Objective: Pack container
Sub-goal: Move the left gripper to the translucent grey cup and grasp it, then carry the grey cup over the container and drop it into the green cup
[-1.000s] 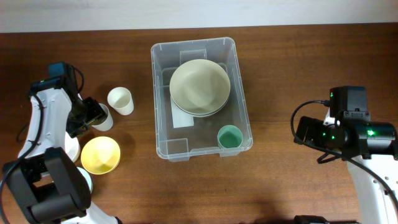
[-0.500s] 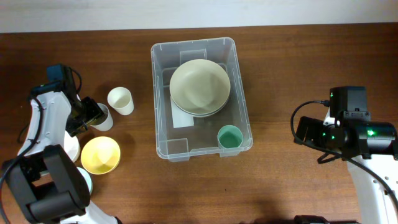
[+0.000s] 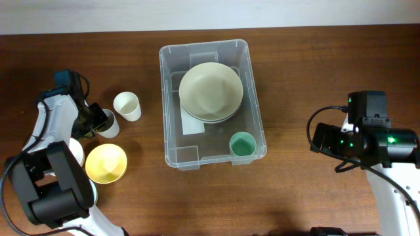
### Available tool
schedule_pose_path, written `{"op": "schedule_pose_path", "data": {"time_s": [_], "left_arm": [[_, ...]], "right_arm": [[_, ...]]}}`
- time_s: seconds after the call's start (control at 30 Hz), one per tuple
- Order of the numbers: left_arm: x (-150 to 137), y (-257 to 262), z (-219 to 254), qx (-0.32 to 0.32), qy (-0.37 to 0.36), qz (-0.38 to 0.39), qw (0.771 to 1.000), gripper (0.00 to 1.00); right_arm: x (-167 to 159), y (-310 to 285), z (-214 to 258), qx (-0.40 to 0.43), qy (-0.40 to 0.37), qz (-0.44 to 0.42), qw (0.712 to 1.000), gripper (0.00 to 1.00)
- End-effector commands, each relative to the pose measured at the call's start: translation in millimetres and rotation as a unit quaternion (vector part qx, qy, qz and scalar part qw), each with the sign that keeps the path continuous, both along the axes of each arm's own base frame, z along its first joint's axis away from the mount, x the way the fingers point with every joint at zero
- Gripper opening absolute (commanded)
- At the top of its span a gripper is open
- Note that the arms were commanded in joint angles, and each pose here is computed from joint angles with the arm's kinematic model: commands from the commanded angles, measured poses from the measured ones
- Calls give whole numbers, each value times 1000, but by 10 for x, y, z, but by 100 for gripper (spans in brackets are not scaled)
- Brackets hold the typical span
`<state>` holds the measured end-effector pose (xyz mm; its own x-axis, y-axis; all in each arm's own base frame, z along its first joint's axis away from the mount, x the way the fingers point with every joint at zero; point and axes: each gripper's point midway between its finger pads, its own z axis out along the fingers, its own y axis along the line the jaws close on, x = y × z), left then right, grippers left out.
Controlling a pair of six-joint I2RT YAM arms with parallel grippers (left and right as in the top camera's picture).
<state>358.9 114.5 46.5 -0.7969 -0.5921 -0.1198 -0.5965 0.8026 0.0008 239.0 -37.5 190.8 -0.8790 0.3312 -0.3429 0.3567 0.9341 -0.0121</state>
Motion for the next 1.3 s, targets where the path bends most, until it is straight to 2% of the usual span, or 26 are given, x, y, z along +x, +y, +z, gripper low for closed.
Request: {"op": "schedule_pose_path", "data": {"time_s": [0.0, 0.17, 0.47, 0.73, 0.97, 1.2, 1.27], "left_arm": [[18, 49, -3, 4, -2, 2, 1000, 18], [82, 70, 56, 8, -12, 2, 1000, 1], [217, 109, 412, 14, -33, 2, 999, 1], [221, -11, 1491, 32, -113, -11, 993, 1], [101, -963, 2027, -5, -170, -123, 978, 0], [-68, -2363, 2091, -40, -182, -298, 936, 1], [-126, -2652, 2085, -51, -185, -320, 928, 1]], "right_arm": [[-9, -23, 18, -2, -3, -5, 1000, 99], [-10, -31, 19, -5, -3, -5, 1000, 99], [-10, -32, 19, -5, -3, -5, 1000, 99], [-10, -31, 19, -4, -3, -5, 1000, 99], [-11, -30, 18, -4, -3, -5, 1000, 99], [-14, -29, 17, -4, -3, -6, 1000, 99], [-13, -27, 17, -3, -3, -5, 1000, 99]]}}
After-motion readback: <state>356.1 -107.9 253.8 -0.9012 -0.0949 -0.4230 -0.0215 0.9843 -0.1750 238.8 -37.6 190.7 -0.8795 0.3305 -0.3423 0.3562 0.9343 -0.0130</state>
